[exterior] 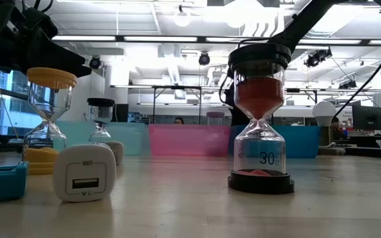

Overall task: Pick & Place Office items
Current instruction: Put the right purple digital clock into the green bin

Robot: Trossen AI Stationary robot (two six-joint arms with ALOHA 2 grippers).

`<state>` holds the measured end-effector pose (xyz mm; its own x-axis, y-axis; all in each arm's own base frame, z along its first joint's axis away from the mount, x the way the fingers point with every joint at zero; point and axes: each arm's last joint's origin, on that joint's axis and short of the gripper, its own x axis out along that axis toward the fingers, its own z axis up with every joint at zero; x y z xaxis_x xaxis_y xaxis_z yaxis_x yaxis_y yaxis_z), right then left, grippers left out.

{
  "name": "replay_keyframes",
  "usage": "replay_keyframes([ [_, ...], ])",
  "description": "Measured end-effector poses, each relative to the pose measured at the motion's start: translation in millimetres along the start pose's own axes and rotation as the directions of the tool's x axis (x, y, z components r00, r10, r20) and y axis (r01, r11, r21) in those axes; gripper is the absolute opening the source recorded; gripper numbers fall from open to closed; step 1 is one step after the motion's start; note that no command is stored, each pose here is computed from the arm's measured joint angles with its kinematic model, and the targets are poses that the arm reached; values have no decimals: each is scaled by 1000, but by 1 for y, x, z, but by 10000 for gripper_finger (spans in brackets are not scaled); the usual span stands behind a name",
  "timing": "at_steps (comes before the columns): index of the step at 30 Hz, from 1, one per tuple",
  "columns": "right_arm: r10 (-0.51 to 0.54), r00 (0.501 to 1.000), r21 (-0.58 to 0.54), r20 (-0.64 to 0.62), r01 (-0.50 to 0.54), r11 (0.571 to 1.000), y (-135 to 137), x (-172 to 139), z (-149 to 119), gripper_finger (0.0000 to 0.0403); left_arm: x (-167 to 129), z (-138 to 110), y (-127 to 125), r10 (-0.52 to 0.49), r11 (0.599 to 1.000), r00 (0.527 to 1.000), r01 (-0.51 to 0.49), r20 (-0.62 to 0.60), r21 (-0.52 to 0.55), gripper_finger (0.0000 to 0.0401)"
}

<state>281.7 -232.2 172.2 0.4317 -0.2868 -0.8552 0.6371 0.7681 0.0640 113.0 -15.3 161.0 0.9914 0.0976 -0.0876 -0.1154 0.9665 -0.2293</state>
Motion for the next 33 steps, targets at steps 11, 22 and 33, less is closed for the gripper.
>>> replay_keyframes([
  [11, -108, 981, -50, 162, 118, 992, 25, -77, 22, 272, 0, 0, 0, -4, 1000, 1000, 4, -1, -3, 156],
  [22, 235, 917, -111, 323, -210, 971, 86, -206, -10, 272, 0, 0, 0, -4, 1000, 1000, 4, -2, -2, 156],
  [33, 507, 847, 70, -161, -503, 861, 145, -249, -92, 272, 0, 0, 0, -4, 999, 1000, 4, -1, -34, 156],
])
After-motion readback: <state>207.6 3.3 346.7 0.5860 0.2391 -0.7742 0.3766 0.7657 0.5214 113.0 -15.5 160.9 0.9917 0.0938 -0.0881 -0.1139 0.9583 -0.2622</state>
